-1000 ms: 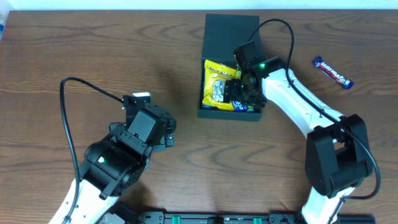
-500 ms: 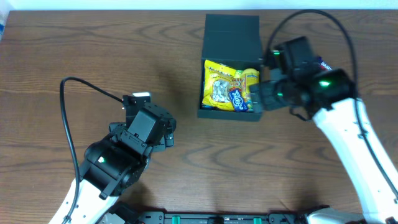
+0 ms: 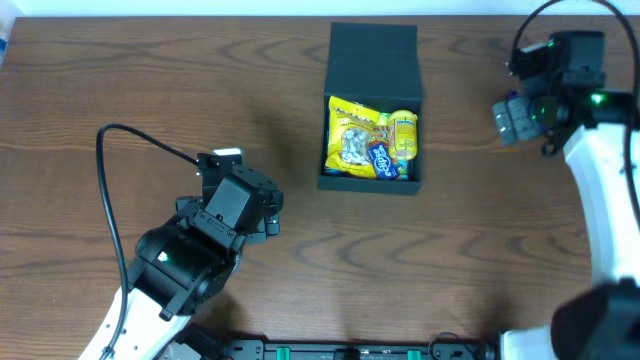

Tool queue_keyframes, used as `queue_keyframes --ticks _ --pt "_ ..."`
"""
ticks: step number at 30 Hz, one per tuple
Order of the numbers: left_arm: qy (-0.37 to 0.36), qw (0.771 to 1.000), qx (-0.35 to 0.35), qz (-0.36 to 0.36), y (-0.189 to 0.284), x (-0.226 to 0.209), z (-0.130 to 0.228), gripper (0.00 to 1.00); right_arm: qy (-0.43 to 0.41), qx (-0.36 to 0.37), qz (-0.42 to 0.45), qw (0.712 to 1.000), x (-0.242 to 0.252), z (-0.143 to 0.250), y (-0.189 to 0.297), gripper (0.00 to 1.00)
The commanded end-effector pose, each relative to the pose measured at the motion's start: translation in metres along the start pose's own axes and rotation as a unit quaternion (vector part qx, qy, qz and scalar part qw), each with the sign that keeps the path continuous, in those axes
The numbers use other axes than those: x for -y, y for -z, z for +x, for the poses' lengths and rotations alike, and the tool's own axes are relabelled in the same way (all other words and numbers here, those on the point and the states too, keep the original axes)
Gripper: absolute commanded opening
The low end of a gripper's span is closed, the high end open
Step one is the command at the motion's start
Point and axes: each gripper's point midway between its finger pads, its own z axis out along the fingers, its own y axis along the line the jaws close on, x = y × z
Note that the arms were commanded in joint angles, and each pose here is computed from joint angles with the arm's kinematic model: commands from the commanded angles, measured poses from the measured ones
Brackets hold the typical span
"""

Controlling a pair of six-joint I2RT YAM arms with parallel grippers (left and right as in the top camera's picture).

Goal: Pack container
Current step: 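Move the right gripper right to the blue Dairy Milk bar, then lower the right gripper and grasp the Dairy Milk bar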

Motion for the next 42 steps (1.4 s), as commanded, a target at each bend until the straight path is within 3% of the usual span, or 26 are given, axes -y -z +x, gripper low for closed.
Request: queue_keyframes --ticks 1,10,18,42 --pt "-0.005 1.0 0.002 -0.006 0.0 -0.003 0.0 0.95 0.07 -0.019 0.006 0.997 0.023 -0.005 -0.029 0.99" --pt "-0.005 1.0 0.002 -0.006 0.0 -0.003 0.0 0.95 0.091 -0.144 0.1 0.98 0.08 0.01 -0.076 0.99" --pt "-0.005 1.0 0.002 -0.006 0.0 -0.003 0.0 0.95 0.167 -0.073 -0.055 0.982 0.044 0.007 -0.094 0.99" --pt "-0.005 1.0 0.002 -0.006 0.0 -0.003 0.0 0.95 0.142 -0.074 -0.09 0.983 0.038 0.028 -0.173 0.99"
